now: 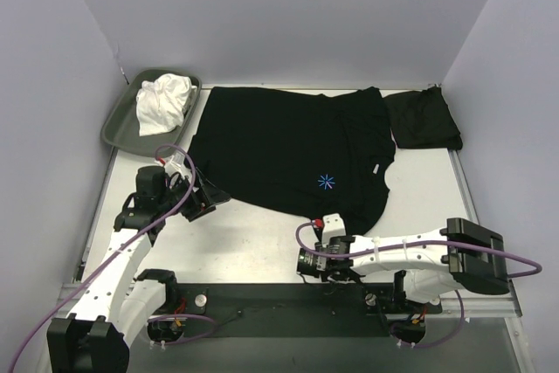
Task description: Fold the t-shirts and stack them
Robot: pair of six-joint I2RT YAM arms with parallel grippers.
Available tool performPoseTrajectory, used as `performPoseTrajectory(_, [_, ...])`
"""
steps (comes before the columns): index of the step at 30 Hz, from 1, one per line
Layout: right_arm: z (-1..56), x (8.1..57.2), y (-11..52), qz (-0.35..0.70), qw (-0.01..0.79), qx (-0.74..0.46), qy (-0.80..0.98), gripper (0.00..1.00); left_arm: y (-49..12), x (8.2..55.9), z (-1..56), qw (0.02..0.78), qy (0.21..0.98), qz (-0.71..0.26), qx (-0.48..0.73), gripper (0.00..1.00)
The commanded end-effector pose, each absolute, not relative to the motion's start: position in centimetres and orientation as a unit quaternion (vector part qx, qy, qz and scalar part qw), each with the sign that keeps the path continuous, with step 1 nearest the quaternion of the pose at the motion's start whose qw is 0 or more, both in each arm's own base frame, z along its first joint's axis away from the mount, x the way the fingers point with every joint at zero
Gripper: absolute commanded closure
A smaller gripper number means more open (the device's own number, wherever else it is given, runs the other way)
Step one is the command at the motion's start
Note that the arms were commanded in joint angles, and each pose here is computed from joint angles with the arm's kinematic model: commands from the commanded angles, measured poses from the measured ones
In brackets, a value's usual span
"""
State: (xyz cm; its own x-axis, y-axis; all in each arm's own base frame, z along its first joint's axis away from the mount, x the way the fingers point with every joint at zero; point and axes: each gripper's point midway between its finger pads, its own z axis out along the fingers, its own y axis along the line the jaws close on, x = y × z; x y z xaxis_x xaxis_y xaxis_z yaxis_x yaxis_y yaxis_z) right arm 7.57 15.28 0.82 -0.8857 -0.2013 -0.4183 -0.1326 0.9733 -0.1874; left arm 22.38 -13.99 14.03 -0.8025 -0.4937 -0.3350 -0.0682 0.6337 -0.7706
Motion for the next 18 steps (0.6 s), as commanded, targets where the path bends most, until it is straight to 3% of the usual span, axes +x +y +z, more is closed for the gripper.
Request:
performPoseTrajectory(1, [2.03,8.21,17.32,-0.077,0.239,-0.111,0.962,0.63,-14.21,22.94,14.85,0.291,0.854,-0.406,-0.143,0.19])
performPoseTrajectory(13, [1.61,8.13,17.84,-0.085,0.233,-0.127,0.96,0.66,-14.21,23.0,14.31,0.287,0.856,-0.404,-0.144,0.19])
performPoseTrajectory(17, [1.36,8.1,17.8,-0.087,0.231,-0.126,0.961,0.76,-14.3,23.02,14.21,0.285,0.856,-0.407,-0.144,0.19])
performPoseTrajectory(18, [1.28,8.12,17.79,-0.089,0.231,-0.126,0.961,0.83,-14.27,23.04,14.11,0.284,0.856,-0.407,-0.146,0.19])
